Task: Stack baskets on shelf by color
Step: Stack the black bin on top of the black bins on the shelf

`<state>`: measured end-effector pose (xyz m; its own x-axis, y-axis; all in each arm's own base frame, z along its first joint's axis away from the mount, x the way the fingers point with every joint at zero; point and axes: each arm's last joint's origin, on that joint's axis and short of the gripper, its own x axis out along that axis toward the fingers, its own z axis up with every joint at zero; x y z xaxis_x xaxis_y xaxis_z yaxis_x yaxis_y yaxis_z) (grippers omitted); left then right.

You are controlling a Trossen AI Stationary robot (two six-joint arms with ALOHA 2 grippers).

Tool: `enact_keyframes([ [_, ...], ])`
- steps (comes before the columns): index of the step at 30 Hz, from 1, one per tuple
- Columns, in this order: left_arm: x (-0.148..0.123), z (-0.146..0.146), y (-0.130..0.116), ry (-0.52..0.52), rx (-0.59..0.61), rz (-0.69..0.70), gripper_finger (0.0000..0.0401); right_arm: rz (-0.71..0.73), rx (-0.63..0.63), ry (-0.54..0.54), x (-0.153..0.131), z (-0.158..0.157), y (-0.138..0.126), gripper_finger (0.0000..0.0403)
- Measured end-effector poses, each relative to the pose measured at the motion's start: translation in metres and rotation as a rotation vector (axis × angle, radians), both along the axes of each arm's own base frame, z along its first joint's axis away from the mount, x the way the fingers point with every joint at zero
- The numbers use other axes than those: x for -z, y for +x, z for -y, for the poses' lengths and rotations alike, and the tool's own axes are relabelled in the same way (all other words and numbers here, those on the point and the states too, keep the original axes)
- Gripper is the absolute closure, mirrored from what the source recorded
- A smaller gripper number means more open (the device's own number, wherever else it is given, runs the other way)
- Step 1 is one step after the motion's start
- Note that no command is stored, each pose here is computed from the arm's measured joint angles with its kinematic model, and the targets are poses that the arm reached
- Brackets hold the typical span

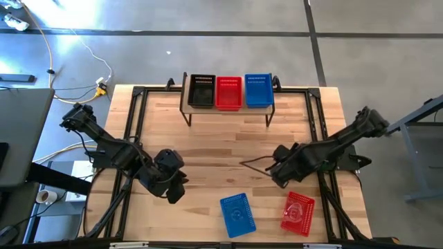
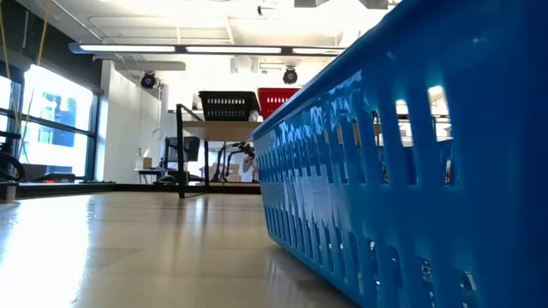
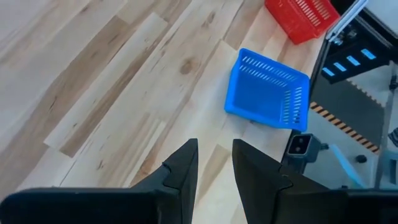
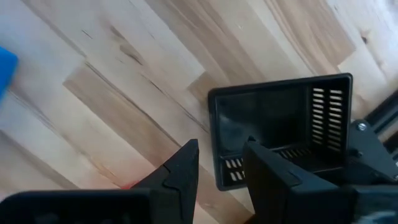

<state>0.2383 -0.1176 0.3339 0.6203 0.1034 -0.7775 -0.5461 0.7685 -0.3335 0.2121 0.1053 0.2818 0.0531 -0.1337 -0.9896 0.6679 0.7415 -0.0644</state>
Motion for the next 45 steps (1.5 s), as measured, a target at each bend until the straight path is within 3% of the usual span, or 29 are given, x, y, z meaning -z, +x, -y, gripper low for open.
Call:
enact_keyframes([
  [6, -0.001, -0.001, -0.001, -0.008, -0.011, 0.006, 0.0311, -0.023, -0.02, -0.007, 0.009, -0.008, 0.0, 0.0292],
  [14, -0.001, -0.001, -0.001, -0.01, -0.013, 0.006, 0.0311, -0.042, -0.027, 0.036, 0.048, -0.018, -0.008, 0.0292],
  [37, -0.001, -0.017, 0.007, -0.017, -0.069, 0.0, 0.0311, -0.105, 0.021, 0.096, 0.1, -0.012, -0.024, 0.0294],
  [40, -0.001, -0.02, 0.008, -0.018, -0.083, -0.001, 0.0311, -0.113, 0.02, 0.098, 0.103, -0.012, -0.025, 0.0315],
  [45, -0.001, -0.031, 0.012, -0.024, -0.133, 0.001, 0.0311, -0.118, 0.016, 0.124, 0.108, -0.012, -0.026, 0.0389],
])
